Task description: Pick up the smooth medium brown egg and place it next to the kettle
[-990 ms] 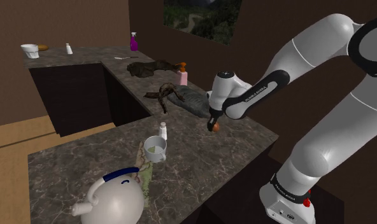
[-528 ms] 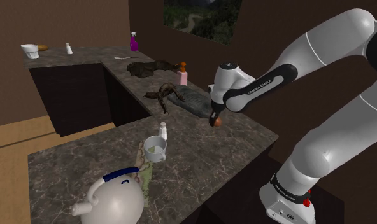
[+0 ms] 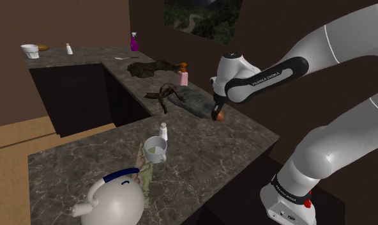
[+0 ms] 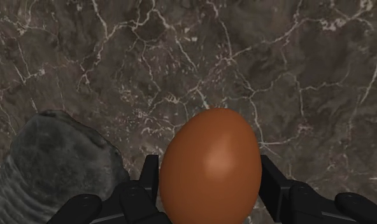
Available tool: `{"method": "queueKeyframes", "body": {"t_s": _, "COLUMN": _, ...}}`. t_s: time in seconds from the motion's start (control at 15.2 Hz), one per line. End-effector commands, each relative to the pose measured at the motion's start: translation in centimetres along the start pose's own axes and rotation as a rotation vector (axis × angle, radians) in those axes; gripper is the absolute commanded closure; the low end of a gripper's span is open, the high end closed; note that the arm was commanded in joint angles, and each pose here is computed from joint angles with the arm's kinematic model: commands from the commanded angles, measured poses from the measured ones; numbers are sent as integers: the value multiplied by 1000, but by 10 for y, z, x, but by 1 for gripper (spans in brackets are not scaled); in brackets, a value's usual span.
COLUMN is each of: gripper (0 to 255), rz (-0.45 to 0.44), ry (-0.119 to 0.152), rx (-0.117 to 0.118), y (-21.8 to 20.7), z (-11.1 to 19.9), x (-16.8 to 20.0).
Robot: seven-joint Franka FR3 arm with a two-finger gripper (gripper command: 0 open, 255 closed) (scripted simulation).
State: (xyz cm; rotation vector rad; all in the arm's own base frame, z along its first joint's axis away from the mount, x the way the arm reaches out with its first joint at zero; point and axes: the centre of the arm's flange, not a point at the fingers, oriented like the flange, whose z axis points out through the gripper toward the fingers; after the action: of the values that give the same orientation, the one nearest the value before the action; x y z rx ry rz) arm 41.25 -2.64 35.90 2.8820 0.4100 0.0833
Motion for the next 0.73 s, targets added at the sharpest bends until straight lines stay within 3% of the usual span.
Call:
{"method": "queueKeyframes", "body": {"t_s": 0.0, "gripper": 255, "rz": 0, "ry": 0, "rx": 0, "y": 2, "z": -10, "x": 1}}
{"method": "queueKeyframes", "body": {"t_s": 0.66, "gripper": 255, "rz": 0, "ry": 0, "rx": 0, "y": 15, "z": -62, "x": 2}}
